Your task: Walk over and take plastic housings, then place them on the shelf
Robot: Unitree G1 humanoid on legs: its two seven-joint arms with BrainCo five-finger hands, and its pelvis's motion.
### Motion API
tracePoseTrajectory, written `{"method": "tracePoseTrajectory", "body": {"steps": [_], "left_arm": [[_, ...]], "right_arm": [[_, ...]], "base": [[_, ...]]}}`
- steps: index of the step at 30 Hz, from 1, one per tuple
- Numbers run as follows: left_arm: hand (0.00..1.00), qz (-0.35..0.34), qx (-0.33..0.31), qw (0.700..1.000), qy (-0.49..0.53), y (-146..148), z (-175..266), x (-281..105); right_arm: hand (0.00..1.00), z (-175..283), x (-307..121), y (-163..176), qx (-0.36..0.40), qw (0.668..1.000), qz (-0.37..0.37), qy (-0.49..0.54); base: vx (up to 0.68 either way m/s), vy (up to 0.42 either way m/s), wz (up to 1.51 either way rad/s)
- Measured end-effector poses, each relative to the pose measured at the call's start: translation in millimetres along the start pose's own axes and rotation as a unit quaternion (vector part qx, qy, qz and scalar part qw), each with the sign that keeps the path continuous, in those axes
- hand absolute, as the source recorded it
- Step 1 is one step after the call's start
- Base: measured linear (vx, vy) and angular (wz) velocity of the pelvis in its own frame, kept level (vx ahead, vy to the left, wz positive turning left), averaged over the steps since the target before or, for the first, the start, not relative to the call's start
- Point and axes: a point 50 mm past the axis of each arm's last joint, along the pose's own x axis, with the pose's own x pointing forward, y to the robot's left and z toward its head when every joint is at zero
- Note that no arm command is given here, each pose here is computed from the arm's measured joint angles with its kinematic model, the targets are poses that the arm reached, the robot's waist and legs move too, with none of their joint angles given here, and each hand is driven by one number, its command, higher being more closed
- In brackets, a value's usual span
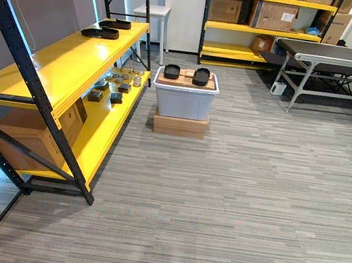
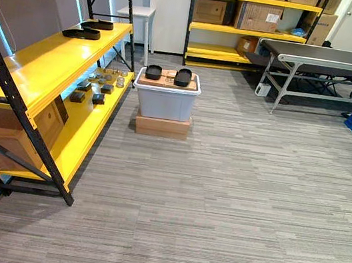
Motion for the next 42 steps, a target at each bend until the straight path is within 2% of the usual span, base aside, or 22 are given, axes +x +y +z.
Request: {"method": "tracePoseTrajectory", "body": {"steps": [7,16,31,36,39,42], "left_arm": [[0.00,-0.019,0.013,0.999,-0.044,-17,11,-2],[0.00,-0.037,0.020,0.996,-0.081,-23,21,-5],[0.00,-0.028,0.018,0.998,-0.058,-17,13,-4],[0.00,-0.013,0.040,0.999,-0.013,-6,-2,-3],[0.00,-0.022,0.047,0.998,-0.040,-13,21,4],[0.00,-0.036,0.042,0.997,-0.051,-24,31,7]], "right_arm": [[0.00,-7,-4,17,-0.033,0.999,0.028,-0.014],[0.00,2,-6,30,-0.067,0.995,0.059,-0.049],[0.00,11,-1,47,-0.089,0.991,0.086,-0.048],[0.00,-17,-6,34,-0.102,0.992,0.080,0.001],[0.00,-36,-10,26,-0.098,0.992,0.071,0.033],[0.00,-54,-18,-3,-0.059,0.996,0.023,0.061]], "base": [[-0.02,-0.004,-0.01],[0.00,0.000,0.00],[-0.01,0.013,-0.18],[0.06,0.047,0.08],[0.30,-0.150,0.56],[0.57,-0.290,0.57]]}}
